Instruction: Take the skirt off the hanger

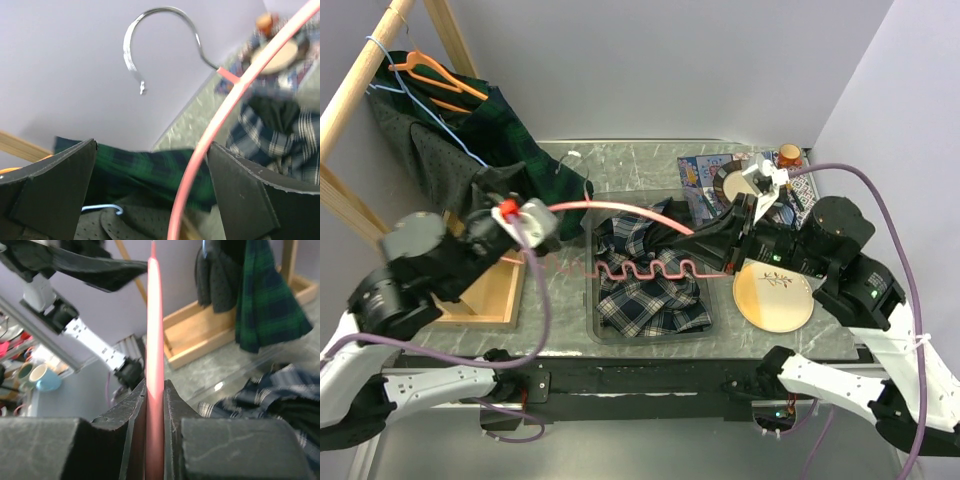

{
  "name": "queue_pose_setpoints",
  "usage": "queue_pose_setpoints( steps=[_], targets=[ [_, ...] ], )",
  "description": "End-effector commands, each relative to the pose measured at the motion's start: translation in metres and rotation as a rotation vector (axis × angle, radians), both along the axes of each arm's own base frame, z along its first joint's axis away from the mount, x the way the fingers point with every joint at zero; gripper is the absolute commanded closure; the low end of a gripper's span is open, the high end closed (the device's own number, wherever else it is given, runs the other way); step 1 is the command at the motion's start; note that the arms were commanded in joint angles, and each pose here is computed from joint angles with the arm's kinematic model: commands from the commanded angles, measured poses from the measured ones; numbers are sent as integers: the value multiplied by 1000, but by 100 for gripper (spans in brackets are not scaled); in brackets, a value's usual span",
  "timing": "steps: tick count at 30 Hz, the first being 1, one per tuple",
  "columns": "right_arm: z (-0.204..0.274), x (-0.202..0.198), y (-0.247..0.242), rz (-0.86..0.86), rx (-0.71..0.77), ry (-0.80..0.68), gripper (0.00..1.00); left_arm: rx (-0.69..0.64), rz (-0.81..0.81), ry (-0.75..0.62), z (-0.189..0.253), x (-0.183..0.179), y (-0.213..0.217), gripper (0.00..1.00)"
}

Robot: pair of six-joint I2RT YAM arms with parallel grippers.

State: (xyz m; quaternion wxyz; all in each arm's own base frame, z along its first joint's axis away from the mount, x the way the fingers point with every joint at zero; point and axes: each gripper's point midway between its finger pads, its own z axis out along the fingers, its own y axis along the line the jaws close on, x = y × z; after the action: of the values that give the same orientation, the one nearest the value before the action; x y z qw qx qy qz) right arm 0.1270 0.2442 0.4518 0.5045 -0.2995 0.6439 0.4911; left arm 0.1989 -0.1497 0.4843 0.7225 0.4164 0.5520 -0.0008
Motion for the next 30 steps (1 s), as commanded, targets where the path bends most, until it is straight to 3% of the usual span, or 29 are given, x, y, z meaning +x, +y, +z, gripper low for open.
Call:
queue_pose_setpoints(
  steps=[1, 4, 5, 7, 8, 11, 17, 30],
  targets=[
    [44, 19, -6, -106, 135, -156, 100, -305, -30, -100, 78, -20, 20, 3],
    [50, 30, -4, -143, 175, -176, 100, -473, -64, -65, 110, -31, 27, 3],
    [53, 32, -1, -140, 183, -176, 100, -559, -84, -83, 139, -44, 43, 3],
    [63, 38, 10, -120, 211, -170, 100, -598, -118, 2, 145, -43, 30, 3],
    [62, 44, 19, -108, 213, -154, 100, -664, -143, -20, 171, -57, 46, 3],
    [80, 44, 34, -75, 267, -162, 100, -734, -232, 21, 191, -68, 39, 3],
    [95, 58, 87, -66, 244, -164, 100, -806, -343, -4, 198, -91, 44, 3],
    [126, 64, 163, -43, 305, -293, 100, -764, -465, 111, 166, -98, 10, 3]
  ],
)
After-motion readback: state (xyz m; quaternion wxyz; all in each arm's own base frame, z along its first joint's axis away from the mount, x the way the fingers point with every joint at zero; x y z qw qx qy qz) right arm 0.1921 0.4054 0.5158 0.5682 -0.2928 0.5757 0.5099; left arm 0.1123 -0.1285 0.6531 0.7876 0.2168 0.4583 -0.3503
